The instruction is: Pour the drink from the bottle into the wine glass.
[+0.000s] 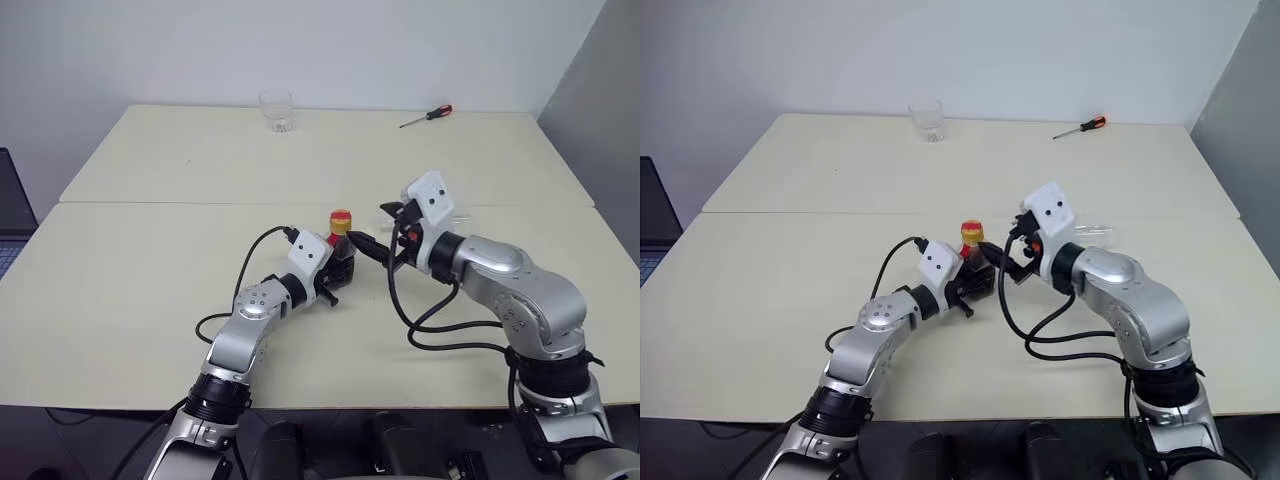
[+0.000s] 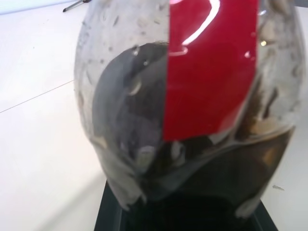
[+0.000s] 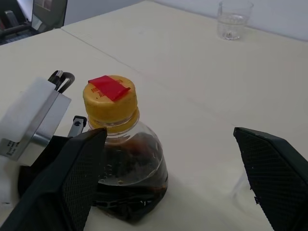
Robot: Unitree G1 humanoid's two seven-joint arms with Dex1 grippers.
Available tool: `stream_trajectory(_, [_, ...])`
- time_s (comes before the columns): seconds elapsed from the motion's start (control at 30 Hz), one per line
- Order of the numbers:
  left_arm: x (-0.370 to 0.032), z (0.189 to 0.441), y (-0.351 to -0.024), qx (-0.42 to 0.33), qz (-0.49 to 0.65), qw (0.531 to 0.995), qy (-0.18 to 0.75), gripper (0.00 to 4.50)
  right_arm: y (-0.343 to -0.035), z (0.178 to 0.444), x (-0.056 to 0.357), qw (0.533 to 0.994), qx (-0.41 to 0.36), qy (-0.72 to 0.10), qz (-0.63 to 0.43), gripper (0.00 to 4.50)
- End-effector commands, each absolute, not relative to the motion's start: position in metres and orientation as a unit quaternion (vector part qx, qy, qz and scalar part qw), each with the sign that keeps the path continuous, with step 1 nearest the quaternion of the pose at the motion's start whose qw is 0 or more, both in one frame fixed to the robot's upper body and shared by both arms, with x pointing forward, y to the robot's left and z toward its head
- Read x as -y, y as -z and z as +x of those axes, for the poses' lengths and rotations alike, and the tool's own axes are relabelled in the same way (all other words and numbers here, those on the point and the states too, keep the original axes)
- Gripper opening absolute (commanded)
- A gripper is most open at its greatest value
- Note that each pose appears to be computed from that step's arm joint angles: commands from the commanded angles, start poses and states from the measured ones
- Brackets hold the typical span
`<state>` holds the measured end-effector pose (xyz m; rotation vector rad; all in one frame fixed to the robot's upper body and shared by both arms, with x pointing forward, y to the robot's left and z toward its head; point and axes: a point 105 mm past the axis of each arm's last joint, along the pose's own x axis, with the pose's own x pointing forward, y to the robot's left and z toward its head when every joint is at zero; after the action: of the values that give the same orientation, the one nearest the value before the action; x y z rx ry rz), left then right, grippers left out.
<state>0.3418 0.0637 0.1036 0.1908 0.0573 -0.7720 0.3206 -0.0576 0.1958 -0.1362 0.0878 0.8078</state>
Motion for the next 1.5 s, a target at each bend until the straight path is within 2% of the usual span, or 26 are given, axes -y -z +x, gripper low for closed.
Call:
stream_trajectory(0.03, [-0.064,0.342,-0.111,-0.013,0.093,0.921,0.378,0.75,-0.211,0.309,0.052,0.907,-0.013,-0.417,-0.059,4.5])
stream_trajectory(0.3, [-0.063,0.342,-0.111,-0.013,0.093,0.921,0.378,0.75,-0.216,0.305,0.045,0.9,-0.008,-0.434,-0.048,4.5])
stream_trajectory(0.57, [-0.062,0.342,-0.111,-0.013,0.092,0.921,0.379,0.75,-0.221,0.318,0.043,0.909,-0.001,-0.414,-0.045,4.5])
stream_trajectory(1.17, [-0.063,0.342,-0.11,-0.012,0.089,0.923,0.374,0.75,-0.224,0.32,0.029,0.903,0.004,-0.429,-0.033,4.5])
stream_trajectory(1.4, [-0.063,0.341,-0.11,-0.011,0.089,0.924,0.373,0.75,-0.221,0.32,0.027,0.901,-0.002,-0.433,-0.033,2.19])
stream_trajectory(1.5, [-0.063,0.341,-0.11,-0.011,0.089,0.924,0.373,0.75,-0.22,0.32,0.026,0.899,-0.005,-0.436,-0.031,2.17])
